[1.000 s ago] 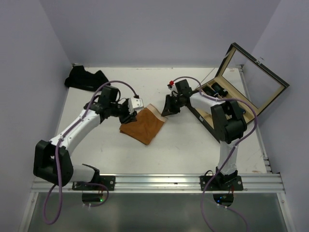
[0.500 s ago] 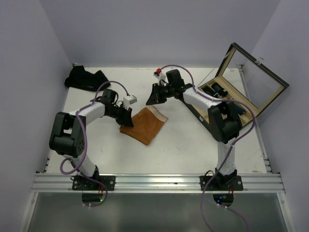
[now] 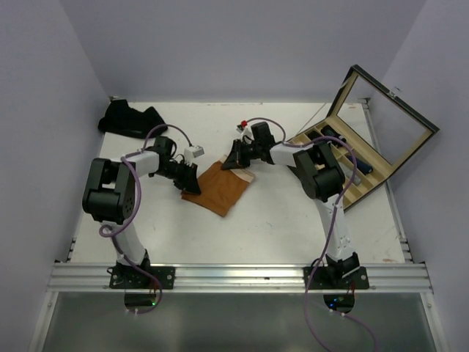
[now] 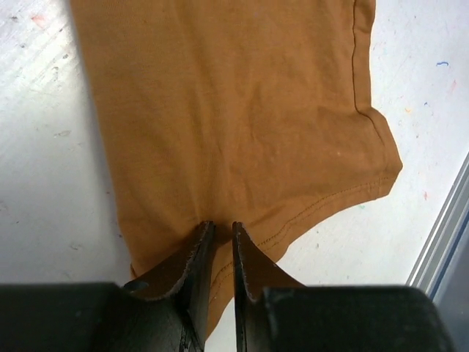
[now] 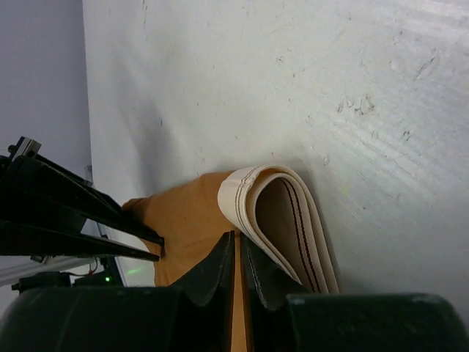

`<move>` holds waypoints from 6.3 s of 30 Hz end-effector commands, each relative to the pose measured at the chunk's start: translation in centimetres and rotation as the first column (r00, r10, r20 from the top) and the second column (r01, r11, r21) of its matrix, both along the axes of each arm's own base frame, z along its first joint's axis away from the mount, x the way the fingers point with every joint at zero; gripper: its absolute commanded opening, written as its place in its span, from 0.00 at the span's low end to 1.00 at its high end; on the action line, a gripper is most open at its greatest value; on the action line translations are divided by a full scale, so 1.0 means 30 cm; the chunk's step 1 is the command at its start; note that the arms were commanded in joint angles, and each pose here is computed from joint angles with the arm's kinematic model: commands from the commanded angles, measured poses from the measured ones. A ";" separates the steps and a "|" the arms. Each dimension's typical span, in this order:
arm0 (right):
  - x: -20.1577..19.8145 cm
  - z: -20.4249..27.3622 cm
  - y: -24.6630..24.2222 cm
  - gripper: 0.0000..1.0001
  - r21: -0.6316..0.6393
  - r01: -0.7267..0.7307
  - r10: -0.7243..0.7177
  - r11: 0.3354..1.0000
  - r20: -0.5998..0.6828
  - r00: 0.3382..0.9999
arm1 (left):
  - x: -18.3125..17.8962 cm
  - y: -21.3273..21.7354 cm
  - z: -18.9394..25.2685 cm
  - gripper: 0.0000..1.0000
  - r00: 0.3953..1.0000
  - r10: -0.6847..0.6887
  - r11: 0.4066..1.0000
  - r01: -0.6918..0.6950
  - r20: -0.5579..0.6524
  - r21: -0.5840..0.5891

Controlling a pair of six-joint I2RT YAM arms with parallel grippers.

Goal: Roll the underwear
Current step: Fold the underwear

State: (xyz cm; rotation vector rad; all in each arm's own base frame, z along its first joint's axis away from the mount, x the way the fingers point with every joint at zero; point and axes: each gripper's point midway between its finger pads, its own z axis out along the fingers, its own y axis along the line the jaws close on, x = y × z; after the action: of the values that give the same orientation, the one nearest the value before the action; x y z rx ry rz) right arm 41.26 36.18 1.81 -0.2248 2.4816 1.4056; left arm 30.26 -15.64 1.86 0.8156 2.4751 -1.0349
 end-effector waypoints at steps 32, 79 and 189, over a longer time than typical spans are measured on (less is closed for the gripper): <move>-0.122 0.347 0.007 0.88 -0.022 -0.387 0.382 0.922 0.220 0.898 | 0.046 -0.070 0.372 0.66 0.952 0.297 0.907 -0.259 0.068 -0.331; -0.305 0.280 -0.052 0.32 0.182 -0.136 0.145 0.974 -0.039 0.989 | 0.285 -0.054 0.104 0.39 0.944 0.327 0.891 -0.323 -0.042 -0.320; -0.473 -0.393 -0.340 0.00 -0.587 -0.027 -0.054 0.809 -0.120 0.991 | 0.063 -0.341 0.126 0.34 0.798 -0.089 0.901 -0.192 0.597 0.390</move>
State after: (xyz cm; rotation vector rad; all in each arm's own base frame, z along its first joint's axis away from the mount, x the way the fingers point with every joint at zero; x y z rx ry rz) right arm 33.49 33.81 0.69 -0.3234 2.5276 1.0693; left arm 30.15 -24.27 3.28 1.0772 2.2134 -0.0797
